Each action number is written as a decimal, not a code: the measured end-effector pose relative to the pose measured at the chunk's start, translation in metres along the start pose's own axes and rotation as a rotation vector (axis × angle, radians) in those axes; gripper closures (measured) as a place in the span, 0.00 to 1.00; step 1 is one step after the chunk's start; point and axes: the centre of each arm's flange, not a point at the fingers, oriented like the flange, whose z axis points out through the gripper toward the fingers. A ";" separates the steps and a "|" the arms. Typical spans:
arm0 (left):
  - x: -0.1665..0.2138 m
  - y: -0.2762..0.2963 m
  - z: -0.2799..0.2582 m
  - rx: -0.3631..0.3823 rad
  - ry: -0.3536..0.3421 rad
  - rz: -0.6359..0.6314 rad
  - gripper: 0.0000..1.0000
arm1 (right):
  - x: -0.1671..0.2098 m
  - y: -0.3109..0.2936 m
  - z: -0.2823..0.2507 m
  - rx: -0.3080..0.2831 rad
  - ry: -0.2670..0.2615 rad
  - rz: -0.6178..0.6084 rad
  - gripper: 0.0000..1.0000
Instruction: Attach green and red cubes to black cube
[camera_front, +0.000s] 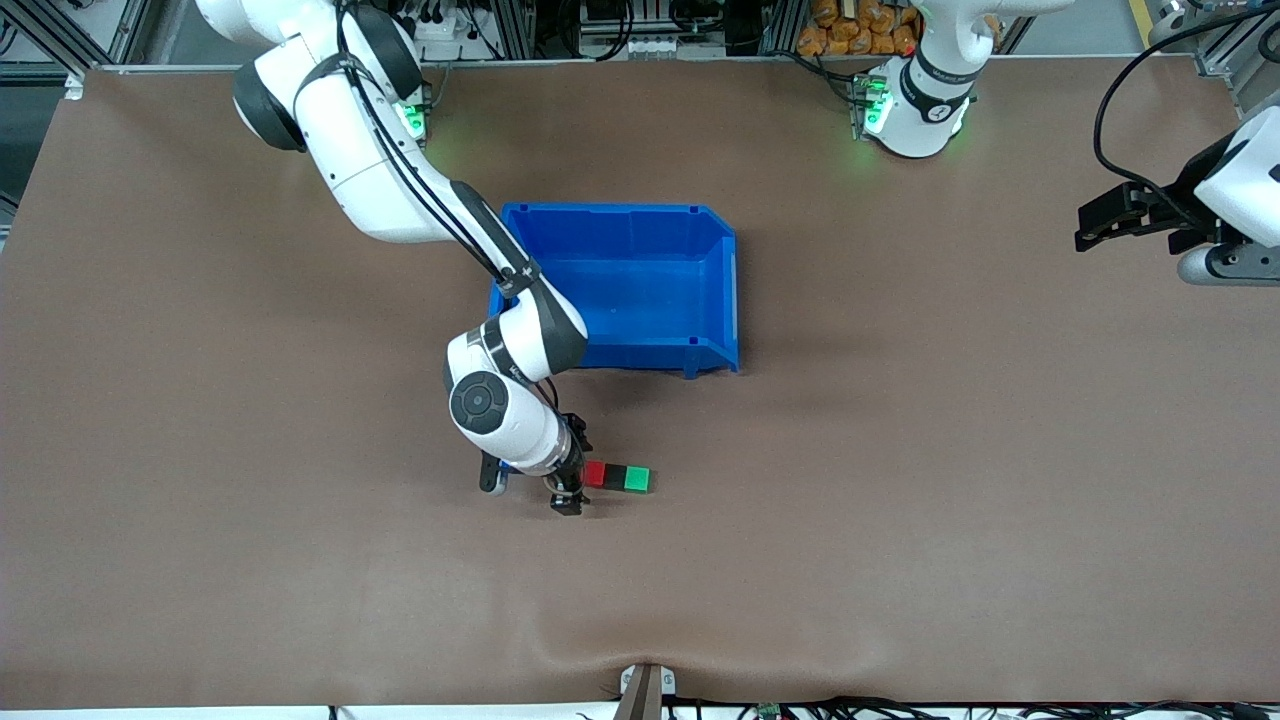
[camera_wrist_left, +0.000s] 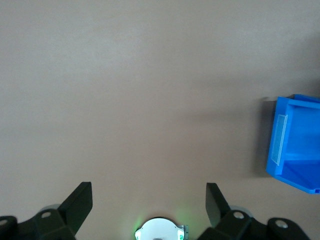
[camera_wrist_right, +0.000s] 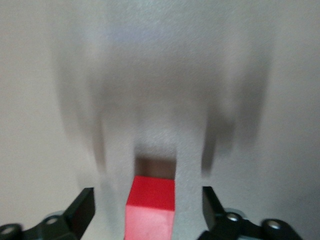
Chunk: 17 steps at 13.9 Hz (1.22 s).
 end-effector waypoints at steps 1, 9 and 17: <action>0.000 0.000 0.000 0.000 0.000 0.000 0.00 | 0.000 0.000 -0.001 -0.009 0.004 0.000 0.00; 0.000 0.000 0.000 0.000 0.000 0.000 0.00 | 0.009 -0.008 -0.023 -0.044 0.022 0.014 0.00; 0.000 0.000 0.000 0.000 0.000 0.000 0.00 | 0.032 -0.024 -0.060 -0.070 0.032 0.007 0.00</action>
